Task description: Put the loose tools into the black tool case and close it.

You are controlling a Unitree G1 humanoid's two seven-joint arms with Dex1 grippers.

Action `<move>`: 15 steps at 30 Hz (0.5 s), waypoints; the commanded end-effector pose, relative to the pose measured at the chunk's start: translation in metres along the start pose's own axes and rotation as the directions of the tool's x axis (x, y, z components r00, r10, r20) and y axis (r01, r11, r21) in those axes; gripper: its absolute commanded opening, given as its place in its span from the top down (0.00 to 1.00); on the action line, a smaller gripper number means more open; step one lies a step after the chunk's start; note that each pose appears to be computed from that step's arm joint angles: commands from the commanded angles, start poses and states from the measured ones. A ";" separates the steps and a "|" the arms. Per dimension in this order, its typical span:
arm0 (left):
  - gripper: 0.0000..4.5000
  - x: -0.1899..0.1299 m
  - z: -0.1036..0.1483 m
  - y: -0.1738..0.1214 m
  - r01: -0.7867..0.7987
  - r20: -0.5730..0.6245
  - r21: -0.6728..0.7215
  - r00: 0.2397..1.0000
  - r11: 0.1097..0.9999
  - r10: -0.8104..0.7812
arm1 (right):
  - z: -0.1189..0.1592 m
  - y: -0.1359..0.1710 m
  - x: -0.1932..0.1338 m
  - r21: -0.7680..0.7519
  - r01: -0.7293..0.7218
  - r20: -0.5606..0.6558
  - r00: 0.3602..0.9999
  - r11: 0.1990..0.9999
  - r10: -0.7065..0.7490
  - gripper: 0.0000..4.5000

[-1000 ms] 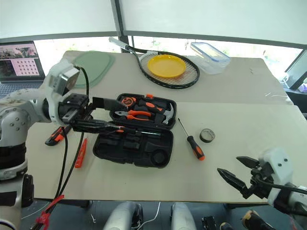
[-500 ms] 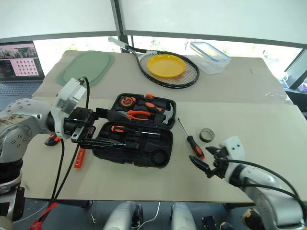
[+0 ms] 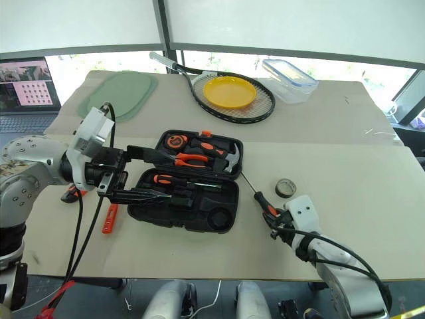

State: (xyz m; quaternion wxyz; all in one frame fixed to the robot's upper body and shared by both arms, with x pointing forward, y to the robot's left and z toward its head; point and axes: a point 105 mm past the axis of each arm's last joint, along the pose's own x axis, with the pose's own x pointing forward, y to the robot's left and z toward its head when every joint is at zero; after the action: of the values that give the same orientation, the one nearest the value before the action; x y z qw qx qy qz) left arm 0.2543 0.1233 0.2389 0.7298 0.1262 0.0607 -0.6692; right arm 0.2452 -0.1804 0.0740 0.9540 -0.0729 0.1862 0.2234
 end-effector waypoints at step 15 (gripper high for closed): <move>0.00 -0.039 -0.023 -0.018 -0.123 -0.112 -0.061 0.987 0.991 0.116 | 0.087 0.003 -0.084 -0.246 -0.560 -0.063 0.824 0.791 0.563 0.77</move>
State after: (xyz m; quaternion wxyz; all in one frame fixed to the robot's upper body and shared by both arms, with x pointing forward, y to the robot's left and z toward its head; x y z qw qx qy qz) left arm 0.2423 0.1667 0.2152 0.7741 0.1277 0.1273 -0.6068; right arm 0.2002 -0.1996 0.1806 0.8531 -0.1240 0.1848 0.4719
